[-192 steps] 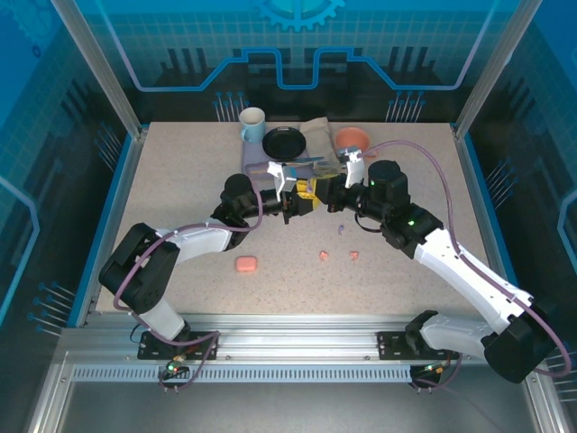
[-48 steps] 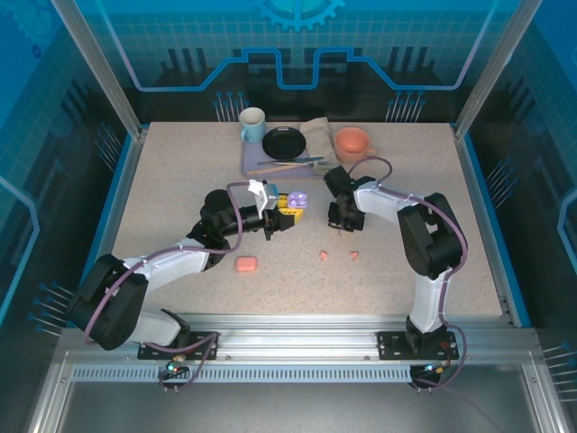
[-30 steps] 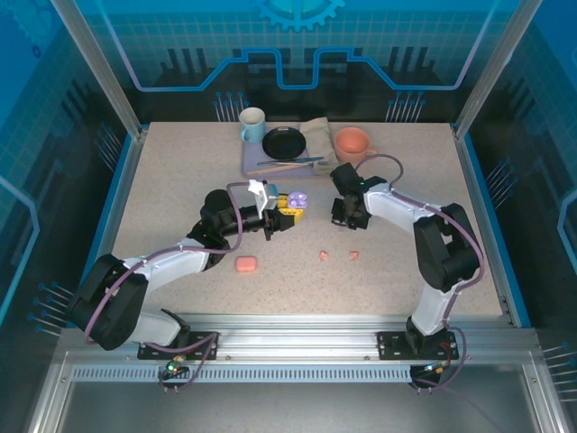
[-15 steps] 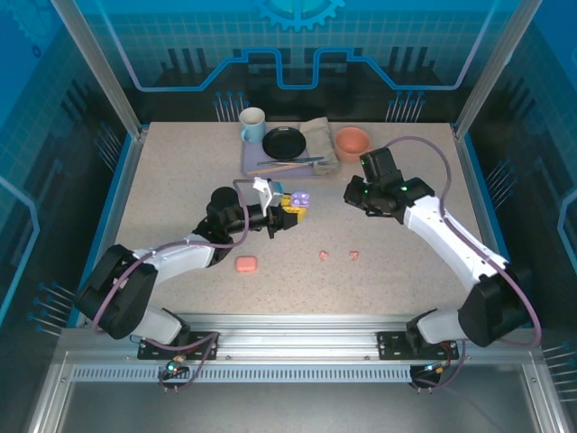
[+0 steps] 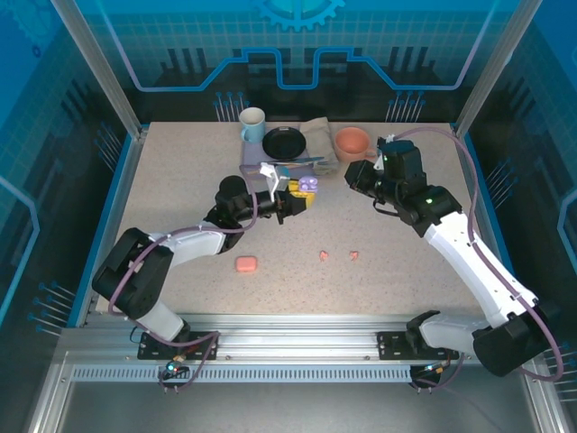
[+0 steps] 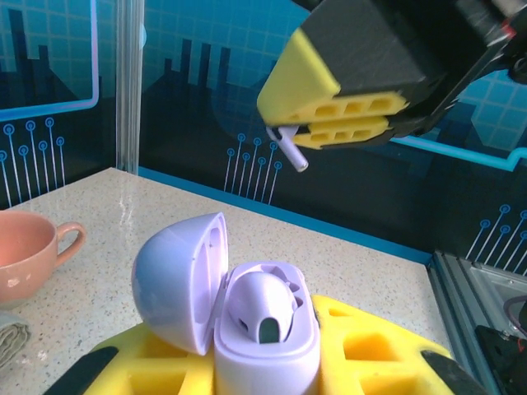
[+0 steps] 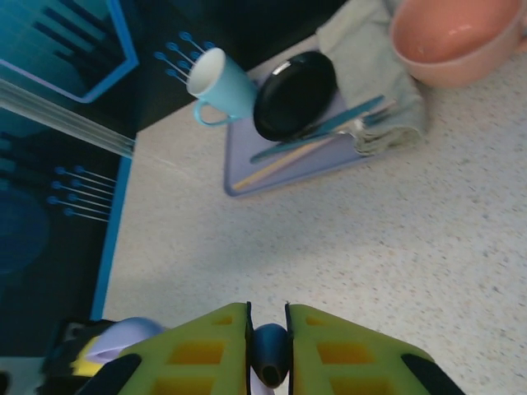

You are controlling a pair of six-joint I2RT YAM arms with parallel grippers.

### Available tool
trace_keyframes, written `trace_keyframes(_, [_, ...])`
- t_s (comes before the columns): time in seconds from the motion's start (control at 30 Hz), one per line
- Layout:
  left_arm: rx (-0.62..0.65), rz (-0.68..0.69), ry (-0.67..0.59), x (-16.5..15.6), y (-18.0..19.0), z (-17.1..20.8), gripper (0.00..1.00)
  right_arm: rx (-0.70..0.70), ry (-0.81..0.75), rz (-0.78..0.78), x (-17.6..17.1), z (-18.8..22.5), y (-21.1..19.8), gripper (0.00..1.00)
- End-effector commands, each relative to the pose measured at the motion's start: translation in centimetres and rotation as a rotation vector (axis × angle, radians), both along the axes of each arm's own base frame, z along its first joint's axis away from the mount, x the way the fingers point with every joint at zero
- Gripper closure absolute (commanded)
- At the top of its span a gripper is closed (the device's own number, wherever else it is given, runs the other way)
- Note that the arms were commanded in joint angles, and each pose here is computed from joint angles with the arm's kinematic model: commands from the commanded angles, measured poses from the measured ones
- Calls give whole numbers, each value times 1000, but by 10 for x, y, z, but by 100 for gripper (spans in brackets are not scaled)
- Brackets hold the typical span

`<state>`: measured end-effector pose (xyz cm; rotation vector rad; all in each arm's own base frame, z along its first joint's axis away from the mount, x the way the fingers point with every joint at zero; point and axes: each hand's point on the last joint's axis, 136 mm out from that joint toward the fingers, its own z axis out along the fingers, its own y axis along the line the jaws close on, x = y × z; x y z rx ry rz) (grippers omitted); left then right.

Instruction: Insert the wireless bluetooth earbuds into the charging case

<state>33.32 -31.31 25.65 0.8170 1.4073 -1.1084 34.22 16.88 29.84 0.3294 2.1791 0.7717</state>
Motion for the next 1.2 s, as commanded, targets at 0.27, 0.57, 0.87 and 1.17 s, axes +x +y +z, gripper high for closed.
trace_keyframes(0.27, [-74, -27, -50, 9, -18, 33, 100, 142, -241, 54, 0, 56, 34, 83])
trace_keyframes(0.57, [-102, -25, -51, 10, -20, 43, 100, 165, -331, 75, -3, 56, 44, 83])
trace_keyframes(0.87, [-107, -29, -50, 11, -22, 47, 100, 162, -348, 92, -4, 49, 51, 83])
trace_keyframes(1.17, [-116, -35, -54, 11, -24, 52, 100, 138, -340, 93, -3, 37, 52, 84])
